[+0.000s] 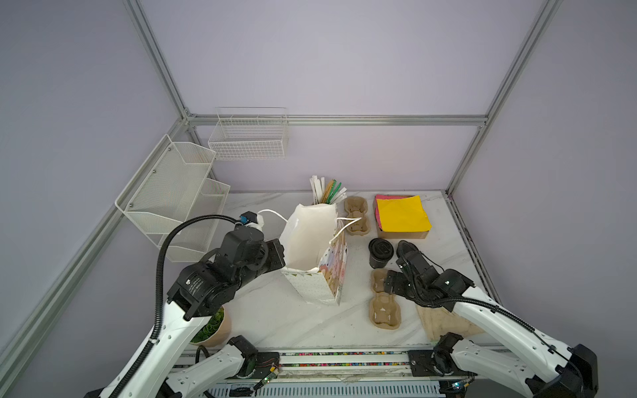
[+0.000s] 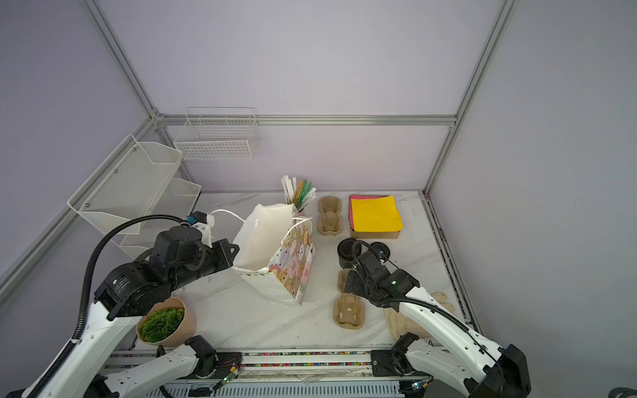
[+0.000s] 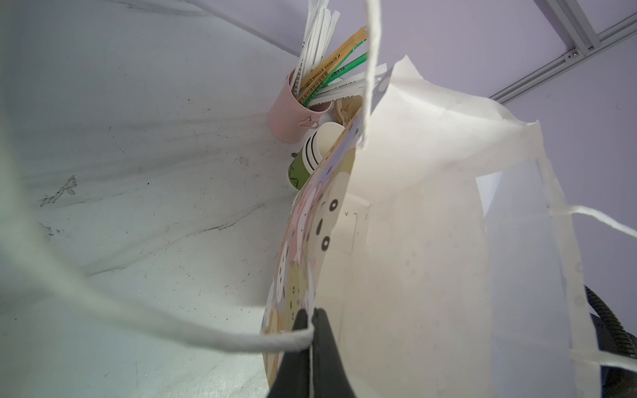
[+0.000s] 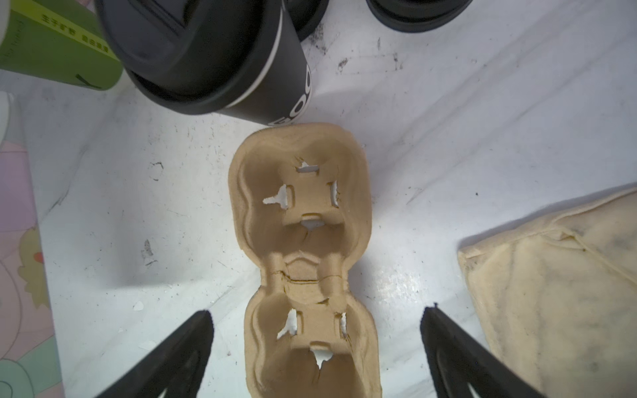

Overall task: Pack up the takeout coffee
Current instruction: 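Drag the paper bag toward the carrier with left gripper while right lowers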

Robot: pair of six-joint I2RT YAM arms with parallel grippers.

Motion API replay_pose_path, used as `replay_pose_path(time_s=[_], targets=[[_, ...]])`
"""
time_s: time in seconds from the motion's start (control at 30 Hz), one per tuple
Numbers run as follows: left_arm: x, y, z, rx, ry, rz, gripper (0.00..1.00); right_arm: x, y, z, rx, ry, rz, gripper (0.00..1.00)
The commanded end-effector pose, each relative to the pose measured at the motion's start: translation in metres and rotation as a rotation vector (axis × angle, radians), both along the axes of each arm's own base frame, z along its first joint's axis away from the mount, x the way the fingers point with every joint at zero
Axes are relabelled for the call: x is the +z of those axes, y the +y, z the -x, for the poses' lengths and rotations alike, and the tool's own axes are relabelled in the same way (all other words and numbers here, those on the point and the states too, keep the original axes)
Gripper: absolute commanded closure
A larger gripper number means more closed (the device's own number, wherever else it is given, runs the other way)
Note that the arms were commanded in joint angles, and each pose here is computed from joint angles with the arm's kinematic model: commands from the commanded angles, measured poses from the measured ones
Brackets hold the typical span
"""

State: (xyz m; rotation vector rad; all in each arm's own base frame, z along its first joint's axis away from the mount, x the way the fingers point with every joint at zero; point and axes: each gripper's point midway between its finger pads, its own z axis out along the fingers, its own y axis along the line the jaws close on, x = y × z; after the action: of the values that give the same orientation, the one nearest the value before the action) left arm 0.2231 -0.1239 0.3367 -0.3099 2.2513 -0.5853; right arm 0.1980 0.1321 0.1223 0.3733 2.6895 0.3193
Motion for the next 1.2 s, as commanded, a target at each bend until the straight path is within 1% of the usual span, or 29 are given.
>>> replay_pose_path(time_s=[0.0,0.13,0.33,0.57,0.63,0.77,0.93,1.17], targets=[[-0.003,0.005,-0.006,0.077,-0.023,-0.001,1.00,-0.009,0.004,0.002,-0.029,0.015,0.016,0.03],[-0.011,-0.003,-0.006,0.079,-0.012,-0.006,1.00,-0.014,0.013,0.005,-0.014,0.029,0.023,0.03],[-0.023,-0.014,-0.006,0.082,-0.010,-0.029,1.00,-0.028,0.022,0.010,0.017,0.084,0.031,0.03],[-0.035,-0.028,-0.007,0.058,-0.006,-0.069,1.00,-0.028,0.013,0.013,0.017,0.130,0.119,0.03],[-0.038,-0.032,-0.007,0.053,-0.006,-0.079,1.00,-0.029,0.015,0.015,0.027,0.147,0.113,0.03],[-0.040,-0.037,-0.007,0.048,-0.014,-0.088,1.00,-0.030,0.027,0.022,0.073,0.186,0.063,0.03],[-0.044,-0.043,-0.008,0.040,-0.017,-0.095,1.00,-0.025,0.027,0.019,0.106,0.179,0.087,0.03],[-0.048,-0.053,-0.007,0.035,-0.022,-0.087,1.00,-0.032,0.027,0.018,0.138,0.203,0.132,0.03]])
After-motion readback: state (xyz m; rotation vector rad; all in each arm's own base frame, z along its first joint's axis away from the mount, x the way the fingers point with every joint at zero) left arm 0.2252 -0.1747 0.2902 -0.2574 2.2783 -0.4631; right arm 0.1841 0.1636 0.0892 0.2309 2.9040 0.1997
